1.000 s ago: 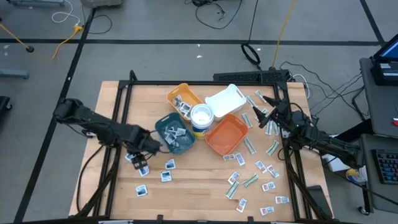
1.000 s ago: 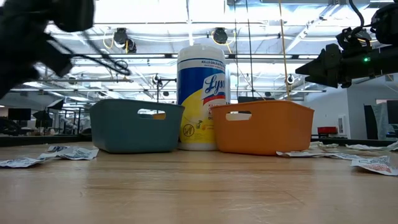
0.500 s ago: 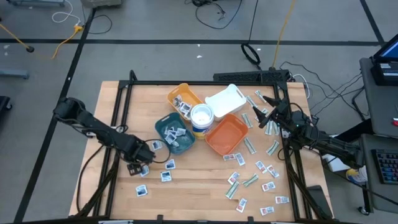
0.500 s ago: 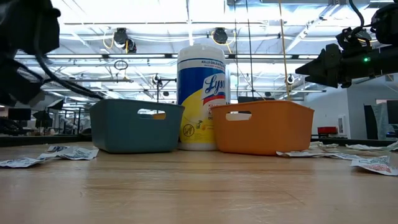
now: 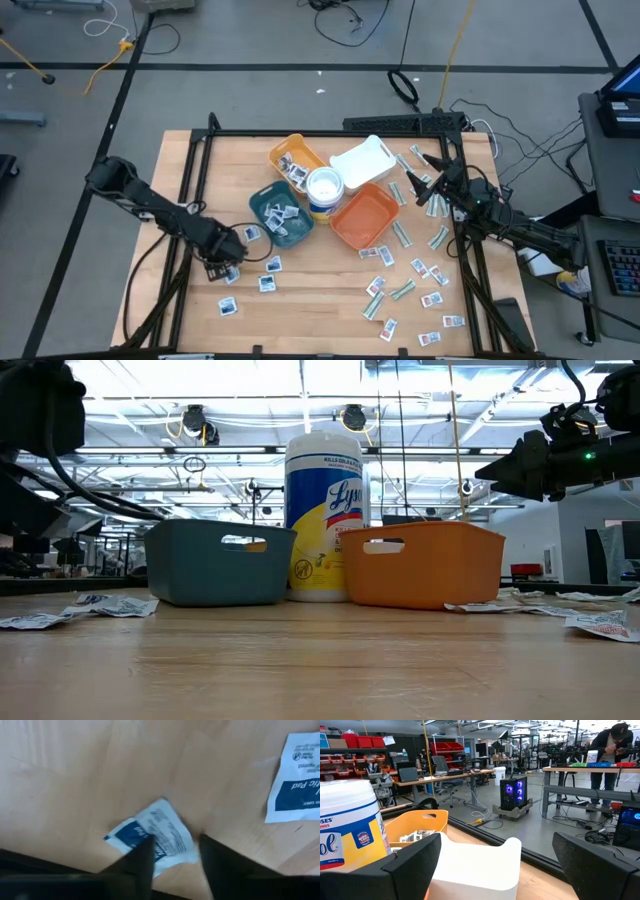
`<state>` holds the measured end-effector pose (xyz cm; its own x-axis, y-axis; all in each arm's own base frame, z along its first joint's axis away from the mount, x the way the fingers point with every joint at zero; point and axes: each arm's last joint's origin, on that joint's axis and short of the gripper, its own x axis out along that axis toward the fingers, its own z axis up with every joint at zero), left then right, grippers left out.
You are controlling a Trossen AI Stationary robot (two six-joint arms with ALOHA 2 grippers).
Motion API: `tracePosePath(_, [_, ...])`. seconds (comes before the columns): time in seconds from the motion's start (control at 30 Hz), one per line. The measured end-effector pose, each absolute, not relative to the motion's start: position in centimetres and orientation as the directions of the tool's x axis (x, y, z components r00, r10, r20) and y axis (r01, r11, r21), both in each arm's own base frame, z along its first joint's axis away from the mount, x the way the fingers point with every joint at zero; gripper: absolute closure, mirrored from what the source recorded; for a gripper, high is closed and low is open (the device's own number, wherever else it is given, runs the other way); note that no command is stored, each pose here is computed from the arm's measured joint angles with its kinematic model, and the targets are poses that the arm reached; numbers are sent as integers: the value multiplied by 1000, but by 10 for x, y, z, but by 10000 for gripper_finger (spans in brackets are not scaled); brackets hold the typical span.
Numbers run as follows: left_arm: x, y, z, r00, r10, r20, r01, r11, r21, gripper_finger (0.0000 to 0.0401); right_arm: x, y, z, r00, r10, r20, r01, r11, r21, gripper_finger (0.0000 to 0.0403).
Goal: Pick & Place First Aid Supplies
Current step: Put the blue pad into the blue bin
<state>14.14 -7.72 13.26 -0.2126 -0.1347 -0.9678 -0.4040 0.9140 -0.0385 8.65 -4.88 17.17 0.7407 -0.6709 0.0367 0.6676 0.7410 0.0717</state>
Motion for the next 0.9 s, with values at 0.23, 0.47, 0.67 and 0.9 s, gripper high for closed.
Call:
tracePosePath(0.23, [141, -78, 132, -211, -142, -967, -447, 894, -33, 389, 87, -49, 172, 741, -671, 36, 667, 741, 72, 26])
tracePosePath(0.47, [146, -78, 149, -199, -134, -971, -478, 878, -24, 397, 86, -49, 172, 741, -671, 37, 668, 741, 72, 26])
tracePosePath(0.67, [159, -78, 184, -82, -164, -983, -484, 869, -105, 399, 87, -49, 172, 741, -671, 36, 668, 741, 71, 26])
tracePosePath(0.9, [172, -76, 223, 63, -169, -984, -489, 854, -178, 399, 87, -49, 172, 741, -671, 37, 668, 741, 72, 26])
